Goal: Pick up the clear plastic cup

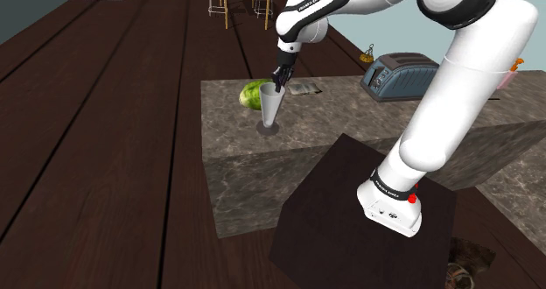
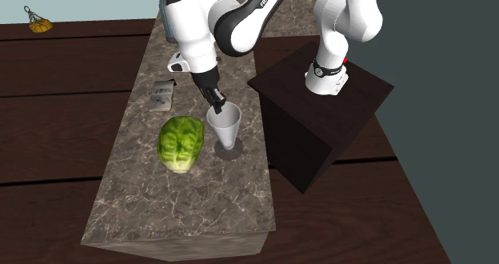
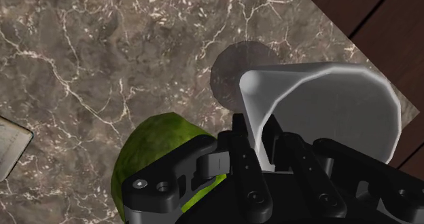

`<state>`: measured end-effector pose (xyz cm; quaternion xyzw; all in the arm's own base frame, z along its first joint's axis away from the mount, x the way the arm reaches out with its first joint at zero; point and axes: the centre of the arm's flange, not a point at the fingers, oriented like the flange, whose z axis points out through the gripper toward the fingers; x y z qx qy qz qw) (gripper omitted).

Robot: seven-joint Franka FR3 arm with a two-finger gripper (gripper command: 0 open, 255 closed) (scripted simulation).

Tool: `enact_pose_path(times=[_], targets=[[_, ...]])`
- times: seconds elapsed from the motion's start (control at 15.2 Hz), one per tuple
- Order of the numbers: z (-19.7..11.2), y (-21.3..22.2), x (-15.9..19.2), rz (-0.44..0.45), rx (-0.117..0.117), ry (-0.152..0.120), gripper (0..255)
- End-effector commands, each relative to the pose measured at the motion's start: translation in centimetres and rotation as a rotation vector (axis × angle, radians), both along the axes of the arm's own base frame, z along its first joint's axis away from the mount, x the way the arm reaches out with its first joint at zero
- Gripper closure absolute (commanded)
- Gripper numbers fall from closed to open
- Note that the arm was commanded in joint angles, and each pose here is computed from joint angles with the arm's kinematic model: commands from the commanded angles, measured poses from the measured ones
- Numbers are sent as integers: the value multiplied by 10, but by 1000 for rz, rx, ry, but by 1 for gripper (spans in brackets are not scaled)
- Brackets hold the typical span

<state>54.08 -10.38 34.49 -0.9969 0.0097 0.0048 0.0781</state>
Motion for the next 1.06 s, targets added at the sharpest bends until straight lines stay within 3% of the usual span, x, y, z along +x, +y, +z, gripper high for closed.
enact_pose_path(times=[0.0,0.99], targets=[[8,-1,0,0,0,0,255],[78,-1,0,0,0,0,255]])
